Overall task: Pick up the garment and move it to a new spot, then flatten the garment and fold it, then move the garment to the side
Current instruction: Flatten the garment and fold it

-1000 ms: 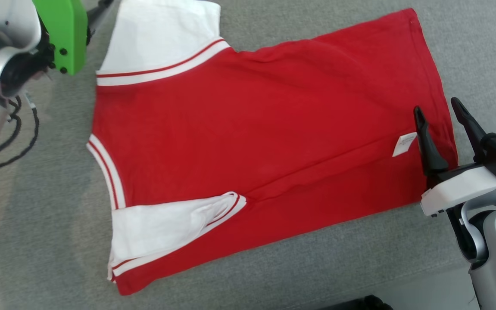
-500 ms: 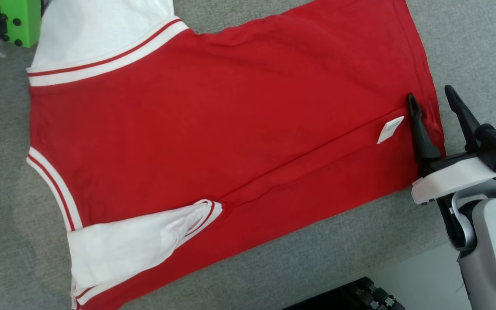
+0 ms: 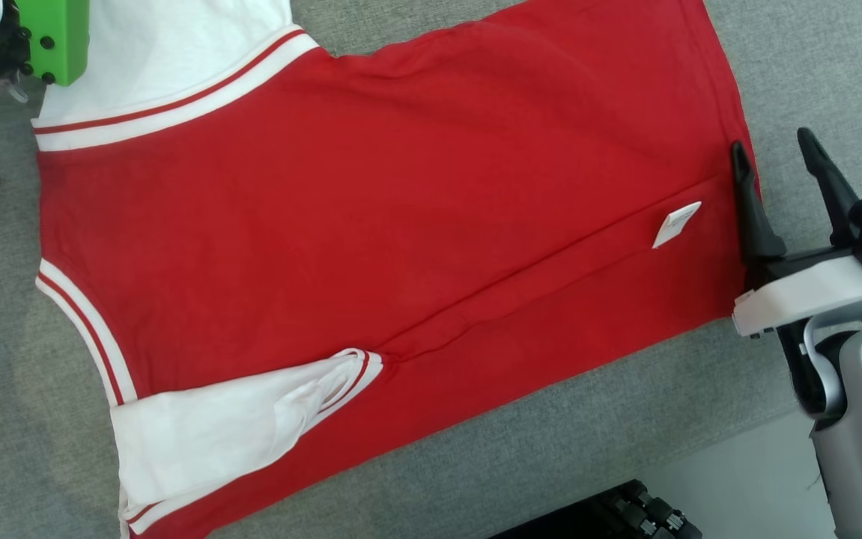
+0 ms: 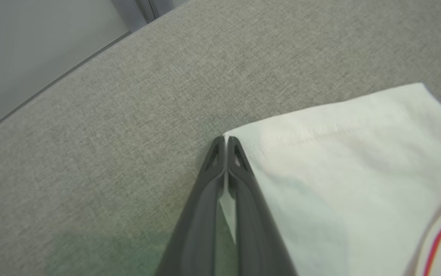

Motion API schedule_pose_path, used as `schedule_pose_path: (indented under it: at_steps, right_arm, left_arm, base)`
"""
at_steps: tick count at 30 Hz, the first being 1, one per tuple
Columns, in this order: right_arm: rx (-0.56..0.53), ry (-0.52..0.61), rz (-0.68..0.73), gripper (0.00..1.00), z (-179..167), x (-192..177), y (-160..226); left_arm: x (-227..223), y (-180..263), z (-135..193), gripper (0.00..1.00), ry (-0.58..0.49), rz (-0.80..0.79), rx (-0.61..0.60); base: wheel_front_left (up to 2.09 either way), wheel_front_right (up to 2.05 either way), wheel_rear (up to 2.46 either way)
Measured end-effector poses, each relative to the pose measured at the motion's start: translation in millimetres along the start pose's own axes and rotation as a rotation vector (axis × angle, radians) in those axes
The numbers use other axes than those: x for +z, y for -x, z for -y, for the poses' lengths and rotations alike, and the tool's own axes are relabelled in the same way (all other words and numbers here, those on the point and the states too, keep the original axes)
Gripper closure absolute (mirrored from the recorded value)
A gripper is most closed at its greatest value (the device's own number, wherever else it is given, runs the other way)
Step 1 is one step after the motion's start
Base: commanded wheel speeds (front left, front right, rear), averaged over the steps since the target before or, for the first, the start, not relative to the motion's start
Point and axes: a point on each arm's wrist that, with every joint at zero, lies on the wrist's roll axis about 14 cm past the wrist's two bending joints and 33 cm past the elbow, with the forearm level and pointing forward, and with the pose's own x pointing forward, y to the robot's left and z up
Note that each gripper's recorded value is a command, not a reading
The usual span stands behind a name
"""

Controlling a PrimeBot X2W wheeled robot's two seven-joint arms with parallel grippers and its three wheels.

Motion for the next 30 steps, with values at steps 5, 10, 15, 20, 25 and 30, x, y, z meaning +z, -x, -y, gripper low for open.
schedule_pose_path:
  at_steps: [5,10,15,20,25,30]
  right_arm:
    - [0.035,-0.002,0.043,0.0,-6.7,26.4,-14.6]
    - [0.101,-0.042,-0.036,0.0,-19.3,45.5,-35.5]
    - [0.161,-0.064,-0.156,0.0,-29.6,66.4,-63.7]
    - [0.151,0.034,-0.305,0.0,-23.4,64.7,-84.4]
    - [0.15,0.06,-0.353,0.0,-28.8,62.8,-102.3]
    - [0.158,0.051,-0.395,0.18,-35.7,47.8,-110.8]
  left_arm:
    - [7.6,10.7,10.1,1.0,-0.02,0.032,-0.021]
    - [17.5,28.9,21.8,1.0,-0.056,0.057,-0.034]
    - [28.3,52.5,30.1,1.0,-0.092,0.086,-0.038]
    - [34.7,72.2,38.3,1.0,-0.134,0.111,-0.046]
    - [28.8,85.1,41.2,1.0,-0.156,0.112,-0.05]
    - [21.8,93.5,35.8,1.0,-0.157,0.108,-0.039]
  base:
    - [0.0,0.0,0.0]
    - [0.0,0.0,0.0]
    - [0.0,0.0,0.0]
    - [0.0,0.0,0.0]
    - [0.0,0.0,0.0]
    - [0.0,0.0,0.0]
